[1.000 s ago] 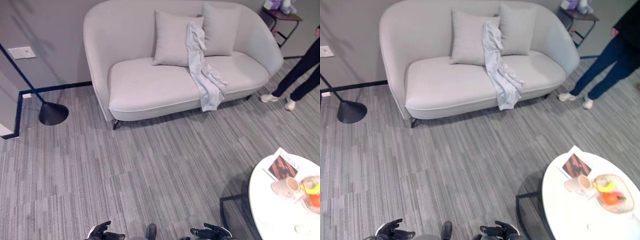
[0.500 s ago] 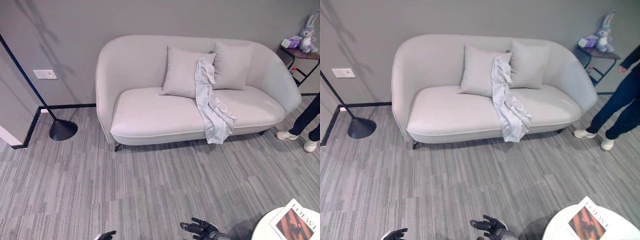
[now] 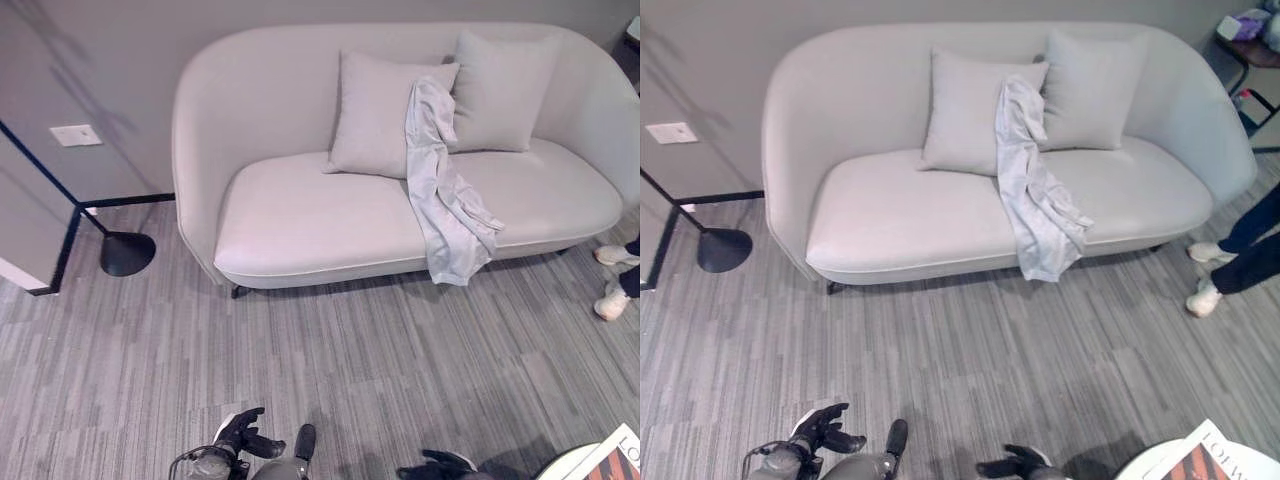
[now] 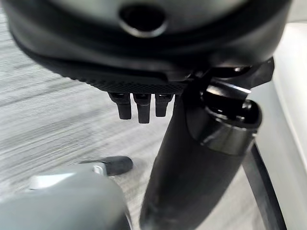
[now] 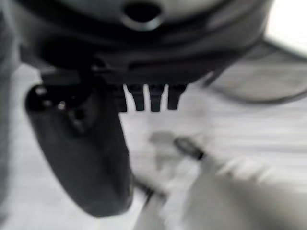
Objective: Hang the clothes on the sofa on the clothes rack.
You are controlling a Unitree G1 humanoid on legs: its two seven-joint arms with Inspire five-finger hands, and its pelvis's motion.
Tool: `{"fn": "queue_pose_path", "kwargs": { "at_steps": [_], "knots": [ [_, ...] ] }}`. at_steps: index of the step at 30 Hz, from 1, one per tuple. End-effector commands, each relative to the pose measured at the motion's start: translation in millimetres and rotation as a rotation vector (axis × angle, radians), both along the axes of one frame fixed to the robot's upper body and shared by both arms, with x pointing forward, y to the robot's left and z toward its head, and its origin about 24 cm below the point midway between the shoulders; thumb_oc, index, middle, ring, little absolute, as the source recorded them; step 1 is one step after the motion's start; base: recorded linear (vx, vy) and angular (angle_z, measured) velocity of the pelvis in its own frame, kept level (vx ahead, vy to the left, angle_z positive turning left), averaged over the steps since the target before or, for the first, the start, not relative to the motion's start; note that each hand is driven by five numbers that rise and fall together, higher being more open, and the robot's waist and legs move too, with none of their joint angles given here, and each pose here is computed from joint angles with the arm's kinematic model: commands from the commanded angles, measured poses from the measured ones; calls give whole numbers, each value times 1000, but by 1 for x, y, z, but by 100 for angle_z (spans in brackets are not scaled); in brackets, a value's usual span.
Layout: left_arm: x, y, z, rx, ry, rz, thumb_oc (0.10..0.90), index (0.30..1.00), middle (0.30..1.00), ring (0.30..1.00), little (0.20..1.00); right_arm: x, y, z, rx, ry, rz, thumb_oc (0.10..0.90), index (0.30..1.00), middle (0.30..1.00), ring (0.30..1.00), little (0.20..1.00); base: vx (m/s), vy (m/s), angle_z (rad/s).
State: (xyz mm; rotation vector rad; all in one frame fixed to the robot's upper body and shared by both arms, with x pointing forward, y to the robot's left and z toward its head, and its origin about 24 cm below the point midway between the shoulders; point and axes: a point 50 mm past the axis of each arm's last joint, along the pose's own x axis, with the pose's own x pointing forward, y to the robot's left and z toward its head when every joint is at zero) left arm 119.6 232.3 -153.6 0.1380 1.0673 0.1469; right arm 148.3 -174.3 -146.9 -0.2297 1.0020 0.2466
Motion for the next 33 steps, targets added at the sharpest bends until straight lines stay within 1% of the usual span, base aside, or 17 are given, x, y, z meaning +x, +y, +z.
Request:
{"fn": "queue_pose_path", "kwargs": {
  "at_steps": [1, 2, 4, 5, 7, 8, 14, 16, 19, 21, 22, 25, 27, 29, 31, 32, 33],
  "knots": [
    [-31, 14, -5, 44, 91, 54, 800, 900, 900, 900, 900, 7, 18, 7, 6, -80, 179, 800, 900, 900, 900, 900, 117, -50, -26],
    [-31, 14, -5, 44, 91, 55, 800, 900, 900, 900, 900, 6, 19, 7, 7, -79, 180, 800, 900, 900, 900, 900, 181, -60, -9],
    [-28, 25, -1, 82, 66, 75, 800, 900, 900, 900, 900, 20, 26, 19, -17, -167, 289, 800, 900, 900, 900, 900, 127, 2, -4],
    [-20, 36, 5, 134, 27, 81, 800, 900, 900, 900, 900, 43, 29, 45, -79, -340, 409, 800, 900, 900, 900, 900, 104, 41, -17],
    [-11, 46, 12, 177, -26, 75, 800, 900, 900, 900, 900, 51, 23, 72, -115, -480, 504, 800, 900, 900, 900, 900, 61, 62, -65],
    [-9, 49, 14, 186, -33, 66, 800, 900, 900, 900, 900, 50, 18, 76, -112, -491, 500, 800, 900, 900, 900, 900, 20, 47, -84],
    [5, 52, 20, 199, -83, 56, 800, 900, 900, 900, 900, 39, 3, 68, -100, -435, 425, 800, 900, 900, 900, 900, 67, -29, -1],
    [3, 49, 18, 186, -75, 72, 800, 900, 900, 900, 900, 28, -8, 52, -124, -352, 364, 800, 900, 900, 900, 900, 145, -143, 24],
    [0, 42, 14, 174, -63, 74, 800, 900, 900, 900, 900, 20, -12, 37, -149, -277, 330, 800, 900, 900, 900, 900, 71, -116, 21],
    [-3, 39, 12, 163, -49, 89, 800, 900, 900, 900, 900, 20, -15, 29, -161, -230, 293, 800, 900, 900, 900, 900, 207, -300, 38],
    [1, 38, 12, 160, -55, 91, 800, 900, 900, 900, 900, 19, -18, 25, -165, -199, 278, 800, 900, 900, 900, 900, 179, -252, 46],
    [7, 37, 14, 161, -69, 85, 800, 900, 900, 900, 900, 17, -18, 22, -173, -178, 284, 800, 900, 900, 900, 900, 236, -330, 36],
    [6, 36, 13, 158, -62, 71, 800, 900, 900, 900, 900, 22, -16, 21, -188, -177, 300, 800, 900, 900, 900, 900, 365, -482, 24],
    [5, 31, 11, 145, -60, 82, 800, 900, 900, 900, 900, 25, -20, 21, -204, -167, 288, 800, 900, 900, 900, 900, 244, -403, 13],
    [11, 22, 11, 135, -81, 63, 800, 900, 900, 900, 900, 27, -25, 22, -211, -171, 263, 800, 900, 900, 900, 900, 154, -284, 20],
    [11, 22, 11, 134, -81, 63, 800, 900, 900, 900, 900, 27, -25, 22, -212, -171, 263, 800, 900, 900, 900, 900, 118, -222, 23],
    [17, 9, 10, 122, -94, -3, 800, 900, 900, 900, 900, 30, -27, 23, -222, -177, 273, 800, 900, 900, 900, 900, 120, -176, 21]
  ]
}}
